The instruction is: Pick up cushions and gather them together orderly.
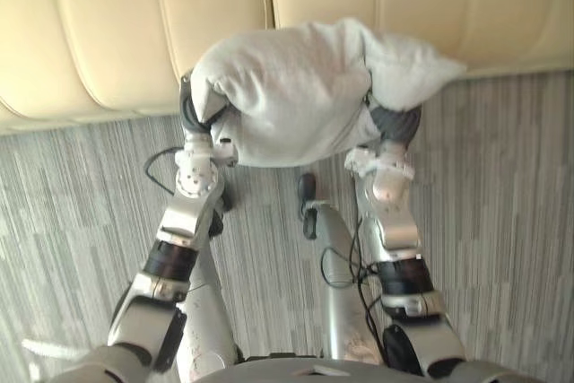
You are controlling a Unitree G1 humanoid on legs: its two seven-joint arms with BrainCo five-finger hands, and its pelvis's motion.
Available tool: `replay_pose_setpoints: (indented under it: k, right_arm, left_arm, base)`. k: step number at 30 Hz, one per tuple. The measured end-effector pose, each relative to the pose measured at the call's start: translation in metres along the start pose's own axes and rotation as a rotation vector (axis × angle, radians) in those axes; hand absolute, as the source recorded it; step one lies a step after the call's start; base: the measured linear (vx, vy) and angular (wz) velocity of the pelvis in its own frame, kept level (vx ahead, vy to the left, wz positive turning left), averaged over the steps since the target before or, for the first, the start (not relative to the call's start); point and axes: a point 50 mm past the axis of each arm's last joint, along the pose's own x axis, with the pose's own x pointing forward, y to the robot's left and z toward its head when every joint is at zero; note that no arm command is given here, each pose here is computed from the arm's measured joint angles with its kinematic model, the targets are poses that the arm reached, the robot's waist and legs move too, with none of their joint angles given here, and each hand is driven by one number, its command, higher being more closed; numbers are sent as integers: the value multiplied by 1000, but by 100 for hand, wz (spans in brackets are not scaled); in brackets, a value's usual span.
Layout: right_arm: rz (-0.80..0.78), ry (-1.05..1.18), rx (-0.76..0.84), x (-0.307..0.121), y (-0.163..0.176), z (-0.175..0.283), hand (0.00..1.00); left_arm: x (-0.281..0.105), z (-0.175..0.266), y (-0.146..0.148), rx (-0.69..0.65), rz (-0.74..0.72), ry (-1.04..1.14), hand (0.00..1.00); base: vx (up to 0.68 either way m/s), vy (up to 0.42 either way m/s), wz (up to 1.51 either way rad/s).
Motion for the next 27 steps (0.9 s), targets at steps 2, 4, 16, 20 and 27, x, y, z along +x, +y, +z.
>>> replay_pose_setpoints:
  k: [2,4,16,20,27]
  right_arm:
    - [18,41,-2,-17,-8,-8,100]
    - [52,77,1,-36,-15,-13,100]
    - [120,375,-10,-110,-48,-48,100]
    - [144,383,-8,-110,-47,-49,100]
    - [170,444,-19,-116,-45,-63,100]
  left_arm:
    - [-12,-4,3,-13,7,14,100]
    - [-27,-7,10,-24,14,20,100]
    - [-119,-55,49,38,15,322,100]
    - [-128,-59,54,47,35,356,100]
    - [-144,-63,62,50,75,406,100]
  base:
    - [107,7,12]
    - [106,22,7]
    - [135,45,-10]
    - [117,51,-2]
    - [35,24,-1]
